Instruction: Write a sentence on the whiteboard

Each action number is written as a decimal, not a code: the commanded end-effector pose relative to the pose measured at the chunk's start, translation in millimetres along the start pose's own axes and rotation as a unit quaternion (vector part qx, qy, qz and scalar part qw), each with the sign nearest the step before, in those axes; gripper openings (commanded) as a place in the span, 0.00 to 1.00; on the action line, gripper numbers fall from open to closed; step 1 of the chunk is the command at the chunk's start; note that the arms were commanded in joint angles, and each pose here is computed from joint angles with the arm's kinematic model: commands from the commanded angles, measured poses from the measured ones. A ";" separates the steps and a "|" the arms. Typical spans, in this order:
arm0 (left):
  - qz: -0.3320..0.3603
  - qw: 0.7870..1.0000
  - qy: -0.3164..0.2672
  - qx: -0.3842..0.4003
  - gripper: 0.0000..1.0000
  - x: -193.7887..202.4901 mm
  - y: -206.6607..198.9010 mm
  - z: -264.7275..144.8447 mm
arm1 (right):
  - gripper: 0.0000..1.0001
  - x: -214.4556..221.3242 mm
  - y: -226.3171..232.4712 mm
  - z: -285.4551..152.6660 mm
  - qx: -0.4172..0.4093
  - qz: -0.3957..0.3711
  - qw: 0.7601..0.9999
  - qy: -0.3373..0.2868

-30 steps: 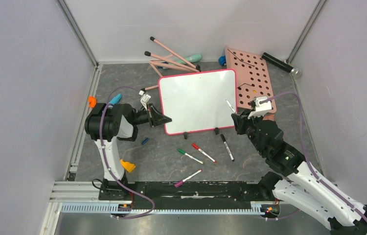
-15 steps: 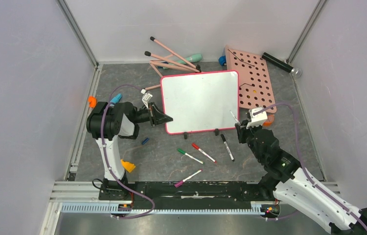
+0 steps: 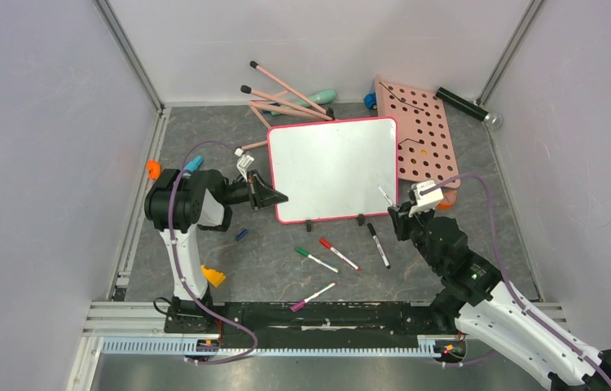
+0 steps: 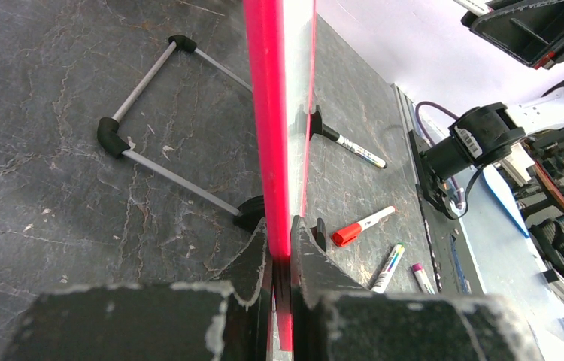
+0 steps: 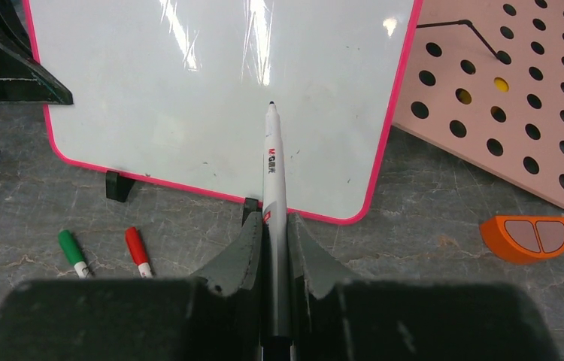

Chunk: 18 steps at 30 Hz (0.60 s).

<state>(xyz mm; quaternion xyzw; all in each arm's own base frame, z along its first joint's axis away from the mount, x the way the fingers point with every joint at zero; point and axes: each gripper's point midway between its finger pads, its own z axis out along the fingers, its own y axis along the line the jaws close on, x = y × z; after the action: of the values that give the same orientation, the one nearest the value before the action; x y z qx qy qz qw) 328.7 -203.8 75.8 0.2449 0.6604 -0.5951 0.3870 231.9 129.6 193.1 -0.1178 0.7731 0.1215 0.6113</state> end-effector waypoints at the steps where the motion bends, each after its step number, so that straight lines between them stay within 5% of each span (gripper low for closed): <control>1: 0.116 0.992 -0.034 -0.037 0.02 -12.2 25.6 -0.6 | 0.00 -24.9 4.3 0.2 -0.006 -0.001 1.000 -0.015; 18: 0.106 0.993 -0.035 -0.048 0.02 -6.2 26.1 -2.8 | 0.00 -54.4 53.2 61.0 -0.038 0.031 0.997 0.051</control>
<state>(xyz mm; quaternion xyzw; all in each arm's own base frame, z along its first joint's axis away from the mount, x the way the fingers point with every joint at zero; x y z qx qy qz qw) 329.4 -204.0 73.8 0.2382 0.6633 -0.5970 0.3833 267.6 180.0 205.6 -0.1393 0.8129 0.1305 0.5502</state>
